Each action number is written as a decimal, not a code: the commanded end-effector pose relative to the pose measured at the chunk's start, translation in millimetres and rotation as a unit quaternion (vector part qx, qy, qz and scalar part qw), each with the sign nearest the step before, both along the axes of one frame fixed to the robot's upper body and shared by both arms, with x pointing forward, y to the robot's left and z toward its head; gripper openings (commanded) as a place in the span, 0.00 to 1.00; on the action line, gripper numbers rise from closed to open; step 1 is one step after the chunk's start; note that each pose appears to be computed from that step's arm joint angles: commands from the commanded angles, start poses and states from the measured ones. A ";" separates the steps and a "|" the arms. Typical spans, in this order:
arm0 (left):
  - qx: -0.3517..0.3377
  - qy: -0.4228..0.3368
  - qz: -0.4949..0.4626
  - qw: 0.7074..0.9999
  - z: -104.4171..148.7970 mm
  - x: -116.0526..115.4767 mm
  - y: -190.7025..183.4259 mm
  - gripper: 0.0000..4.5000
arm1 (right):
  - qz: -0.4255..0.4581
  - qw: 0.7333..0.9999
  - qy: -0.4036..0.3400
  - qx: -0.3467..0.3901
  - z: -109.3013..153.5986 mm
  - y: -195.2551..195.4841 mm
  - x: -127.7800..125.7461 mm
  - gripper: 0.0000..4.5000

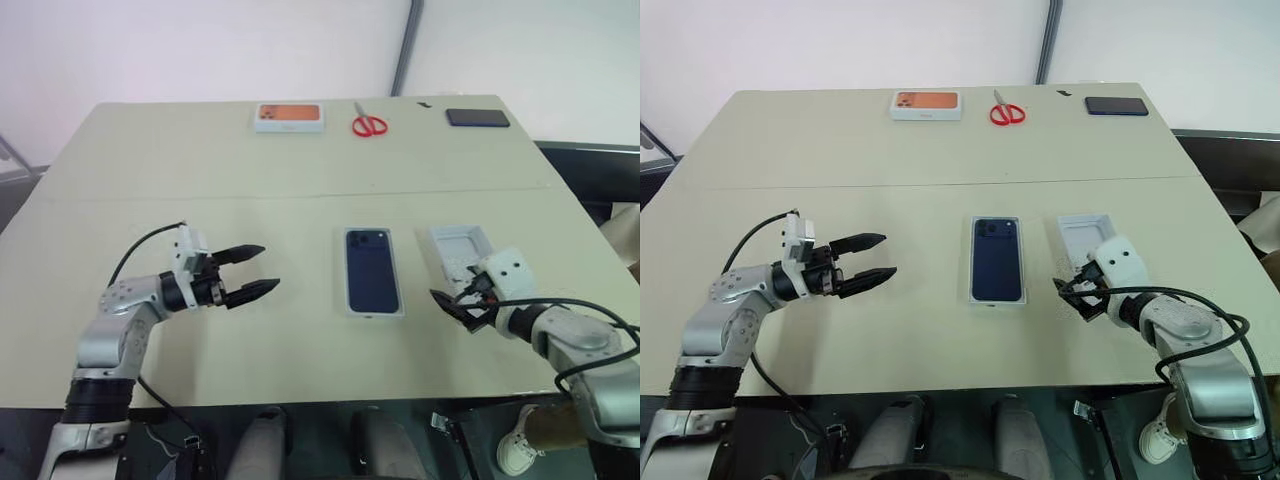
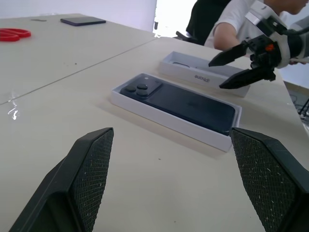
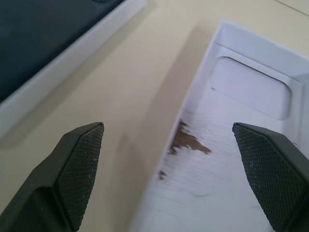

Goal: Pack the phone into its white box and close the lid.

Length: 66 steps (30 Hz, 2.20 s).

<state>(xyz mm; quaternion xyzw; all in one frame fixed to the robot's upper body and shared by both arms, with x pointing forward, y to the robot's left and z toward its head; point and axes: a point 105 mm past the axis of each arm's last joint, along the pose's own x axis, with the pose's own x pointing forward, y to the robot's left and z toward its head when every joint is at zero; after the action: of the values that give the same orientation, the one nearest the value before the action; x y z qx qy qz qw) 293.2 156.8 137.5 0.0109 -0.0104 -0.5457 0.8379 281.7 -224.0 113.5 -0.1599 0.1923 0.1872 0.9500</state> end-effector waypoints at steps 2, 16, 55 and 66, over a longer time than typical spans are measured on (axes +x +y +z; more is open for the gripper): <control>0.008 -0.029 -0.020 0.999 7.5 -4.2 -4.2 0.90 | -0.013 1.000 0.003 0.025 16.0 5.7 6.3 0.99; 0.002 -0.032 -0.013 0.999 0.7 -6.8 -14.5 0.90 | -0.020 0.996 0.084 -0.016 1.0 12.2 11.5 0.68; -0.035 -0.026 0.098 0.994 17.6 33.3 -8.0 0.90 | 0.192 0.819 0.121 0.527 80.7 157.9 21.8 0.01; -0.056 -0.034 0.105 0.992 22.7 28.3 -11.0 0.90 | 0.188 0.794 0.181 0.549 62.7 186.0 11.9 0.01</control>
<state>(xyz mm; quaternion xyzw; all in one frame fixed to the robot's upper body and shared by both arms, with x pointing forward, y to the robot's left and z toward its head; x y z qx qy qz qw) 325.3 145.2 145.6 -0.0241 -0.0355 -0.4517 0.8911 299.0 -51.8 175.7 0.3698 0.1943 0.4479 0.7905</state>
